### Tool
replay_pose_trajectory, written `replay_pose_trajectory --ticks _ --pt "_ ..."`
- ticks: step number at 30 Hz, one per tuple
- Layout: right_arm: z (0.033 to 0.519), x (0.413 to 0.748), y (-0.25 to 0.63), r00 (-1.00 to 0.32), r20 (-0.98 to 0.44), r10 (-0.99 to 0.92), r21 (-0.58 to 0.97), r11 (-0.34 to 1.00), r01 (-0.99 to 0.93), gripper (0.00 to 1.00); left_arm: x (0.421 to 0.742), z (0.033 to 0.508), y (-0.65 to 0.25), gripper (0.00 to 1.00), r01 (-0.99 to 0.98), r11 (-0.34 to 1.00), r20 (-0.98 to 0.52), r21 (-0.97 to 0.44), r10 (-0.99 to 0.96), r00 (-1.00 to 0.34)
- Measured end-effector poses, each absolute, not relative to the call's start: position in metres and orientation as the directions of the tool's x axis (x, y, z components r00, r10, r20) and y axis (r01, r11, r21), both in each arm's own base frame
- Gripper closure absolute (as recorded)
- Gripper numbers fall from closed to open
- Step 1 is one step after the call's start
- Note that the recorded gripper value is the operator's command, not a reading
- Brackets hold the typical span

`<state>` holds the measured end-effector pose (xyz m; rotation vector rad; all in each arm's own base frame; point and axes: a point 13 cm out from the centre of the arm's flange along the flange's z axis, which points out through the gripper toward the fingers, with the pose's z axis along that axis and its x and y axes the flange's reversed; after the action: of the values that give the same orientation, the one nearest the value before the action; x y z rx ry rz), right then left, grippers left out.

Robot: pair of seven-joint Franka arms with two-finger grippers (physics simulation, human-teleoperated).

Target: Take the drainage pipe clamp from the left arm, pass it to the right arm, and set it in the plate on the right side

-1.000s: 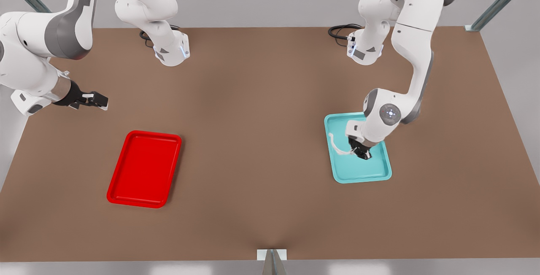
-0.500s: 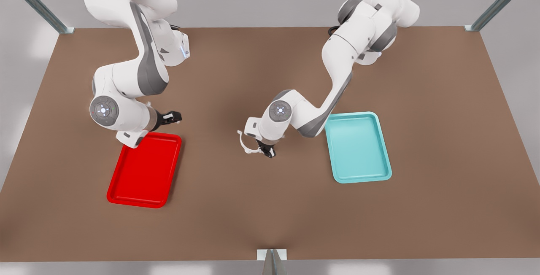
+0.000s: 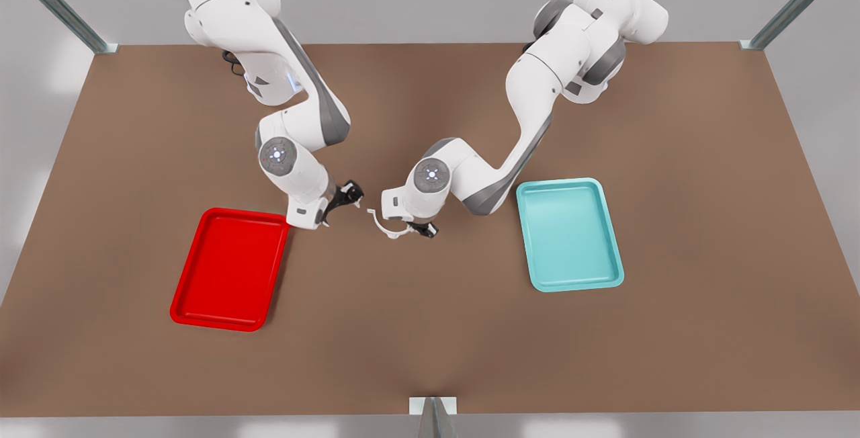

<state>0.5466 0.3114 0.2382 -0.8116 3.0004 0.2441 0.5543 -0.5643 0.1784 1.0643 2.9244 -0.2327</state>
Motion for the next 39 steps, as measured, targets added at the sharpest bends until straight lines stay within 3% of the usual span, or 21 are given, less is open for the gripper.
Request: replay_pose_trajectory --ticks 7,14,35,37,39 --pt "0.224 0.565 0.333 -0.830 -0.162 -0.533 0.111 0.826 -0.552 0.00 0.549 0.179 -0.565 0.79 0.584 0.799 -0.047 -0.144 0.584 -0.811" --pt "0.218 0.562 0.360 -0.787 -0.202 -0.583 0.093 0.788 -0.608 0.00 0.548 0.177 -0.566 0.79 0.539 0.829 -0.036 -0.147 0.541 -0.841" --pt "0.161 0.549 0.393 -0.736 -0.163 -0.658 0.091 0.732 -0.675 0.00 0.547 0.185 -0.572 0.79 0.465 0.869 -0.035 -0.167 0.467 -0.884" --pt "0.161 0.550 0.394 -0.734 -0.165 -0.659 0.092 0.730 -0.677 0.10 0.547 0.186 -0.572 0.79 0.458 0.872 -0.032 -0.173 0.459 -0.888" --pt "0.161 0.549 0.395 -0.733 -0.166 -0.660 0.095 0.729 -0.678 0.34 0.546 0.187 -0.572 0.79 0.452 0.875 -0.029 -0.177 0.454 -0.891"
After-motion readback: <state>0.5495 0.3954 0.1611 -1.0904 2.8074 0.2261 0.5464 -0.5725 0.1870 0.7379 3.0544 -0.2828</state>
